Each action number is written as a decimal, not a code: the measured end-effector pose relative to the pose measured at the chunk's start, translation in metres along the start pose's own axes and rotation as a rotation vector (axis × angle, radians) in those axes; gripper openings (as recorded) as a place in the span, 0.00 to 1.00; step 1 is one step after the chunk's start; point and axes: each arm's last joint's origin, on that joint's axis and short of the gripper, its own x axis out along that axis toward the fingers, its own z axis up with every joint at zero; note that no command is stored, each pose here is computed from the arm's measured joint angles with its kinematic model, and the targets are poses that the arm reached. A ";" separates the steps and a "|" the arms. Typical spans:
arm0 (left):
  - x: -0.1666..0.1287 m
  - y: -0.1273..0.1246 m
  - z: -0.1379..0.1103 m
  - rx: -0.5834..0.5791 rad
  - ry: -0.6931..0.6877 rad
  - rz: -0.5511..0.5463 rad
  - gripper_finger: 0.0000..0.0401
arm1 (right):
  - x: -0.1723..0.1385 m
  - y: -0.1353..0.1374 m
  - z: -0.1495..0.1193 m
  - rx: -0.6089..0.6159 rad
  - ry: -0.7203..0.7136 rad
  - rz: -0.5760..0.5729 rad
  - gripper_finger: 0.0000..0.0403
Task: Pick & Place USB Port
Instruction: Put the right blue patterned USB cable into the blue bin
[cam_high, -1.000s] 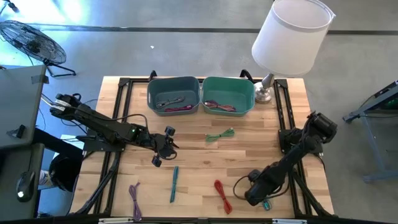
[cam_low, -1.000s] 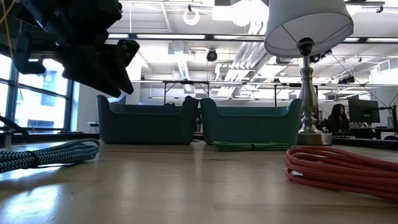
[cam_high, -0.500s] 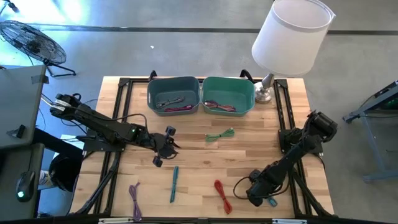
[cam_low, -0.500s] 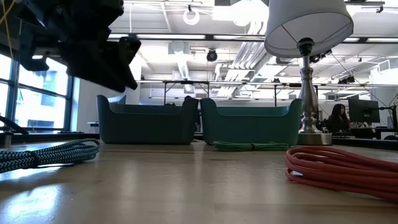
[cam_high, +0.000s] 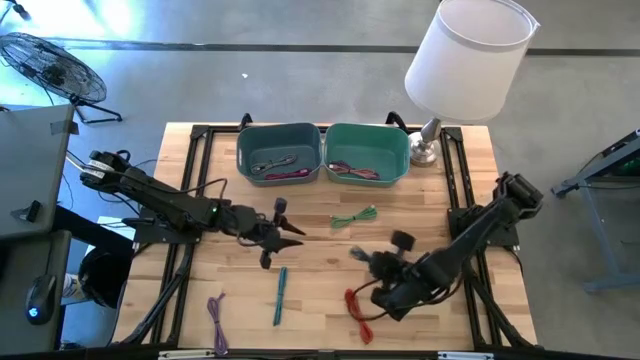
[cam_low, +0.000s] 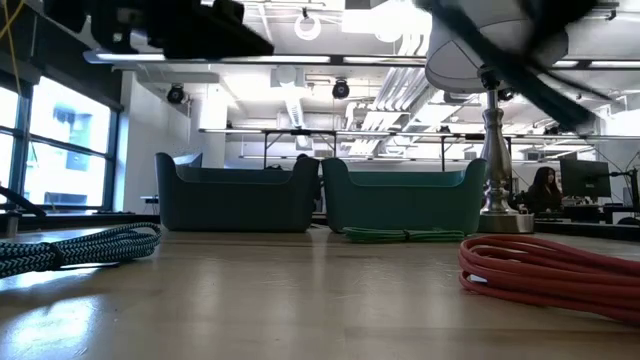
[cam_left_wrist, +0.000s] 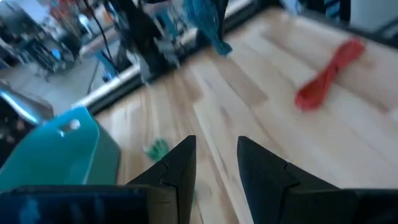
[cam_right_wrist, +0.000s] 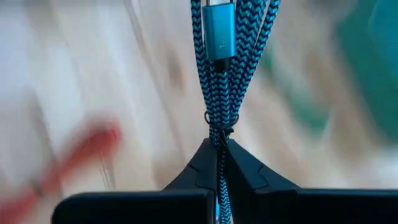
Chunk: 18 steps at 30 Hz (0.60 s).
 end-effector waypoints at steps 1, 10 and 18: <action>0.000 0.001 0.003 -0.005 -0.029 0.004 0.28 | -0.009 0.000 0.011 -0.039 -0.068 -0.005 0.01; -0.004 0.013 0.026 -0.099 -0.357 -0.075 0.28 | -0.028 0.004 0.054 -0.420 -0.322 -0.077 0.01; 0.003 0.027 0.020 -0.157 -0.298 -0.030 0.29 | -0.017 0.005 0.073 -0.532 -0.366 0.046 0.01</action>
